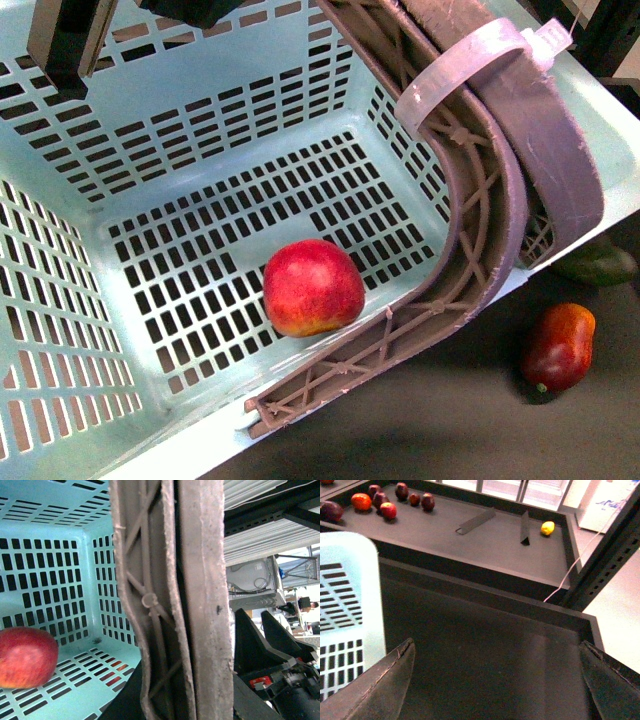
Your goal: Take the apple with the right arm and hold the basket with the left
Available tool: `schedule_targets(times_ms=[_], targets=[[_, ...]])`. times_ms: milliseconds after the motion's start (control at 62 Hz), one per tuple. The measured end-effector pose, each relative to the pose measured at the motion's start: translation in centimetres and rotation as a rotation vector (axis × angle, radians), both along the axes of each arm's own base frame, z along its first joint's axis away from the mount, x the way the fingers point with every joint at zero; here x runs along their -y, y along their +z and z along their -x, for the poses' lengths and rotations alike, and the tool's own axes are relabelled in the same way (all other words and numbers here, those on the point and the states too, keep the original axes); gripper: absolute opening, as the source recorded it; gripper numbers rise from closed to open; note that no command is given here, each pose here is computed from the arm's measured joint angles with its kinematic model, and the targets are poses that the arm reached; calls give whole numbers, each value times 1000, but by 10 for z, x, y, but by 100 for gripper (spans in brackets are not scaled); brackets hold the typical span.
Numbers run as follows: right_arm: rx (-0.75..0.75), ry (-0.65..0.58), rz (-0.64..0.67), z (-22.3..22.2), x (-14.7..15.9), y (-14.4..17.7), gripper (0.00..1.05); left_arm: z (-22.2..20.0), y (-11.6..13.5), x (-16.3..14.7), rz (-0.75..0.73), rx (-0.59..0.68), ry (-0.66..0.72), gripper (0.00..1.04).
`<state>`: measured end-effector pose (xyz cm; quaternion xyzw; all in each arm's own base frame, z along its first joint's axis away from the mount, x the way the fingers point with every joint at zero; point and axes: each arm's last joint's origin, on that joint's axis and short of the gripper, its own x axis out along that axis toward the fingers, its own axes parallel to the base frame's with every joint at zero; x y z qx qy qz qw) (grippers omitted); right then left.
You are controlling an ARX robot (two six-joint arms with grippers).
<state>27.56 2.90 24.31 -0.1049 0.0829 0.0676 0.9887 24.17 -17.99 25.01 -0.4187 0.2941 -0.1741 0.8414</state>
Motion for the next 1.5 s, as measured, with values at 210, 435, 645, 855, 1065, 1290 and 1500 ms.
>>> schedule_targets(times_ms=[210, 435, 645, 855, 1065, 1290, 1500], targets=[[161, -126, -166, 29, 8, -21, 63, 0, 0, 0, -2, 2, 7, 17], [153, -138, -195, 66, 17, -42, 23, 0, 0, 0, 2, -1, 1, 17], [160, -136, -200, 90, 28, -53, 2, 0, 0, 0, 0, 0, 8, 17], [155, -137, -200, 109, 29, -62, 2, 0, 0, 0, 2, -1, 4, 17], [155, -137, -200, 124, 29, -68, 2, 0, 0, 0, 1, -1, 6, 17], [164, -135, -200, 135, 29, -77, 2, 0, 0, 0, 2, -2, 5, 17], [177, -133, -202, 143, 29, -73, 2, 0, 0, 0, 2, -2, 5, 17]])
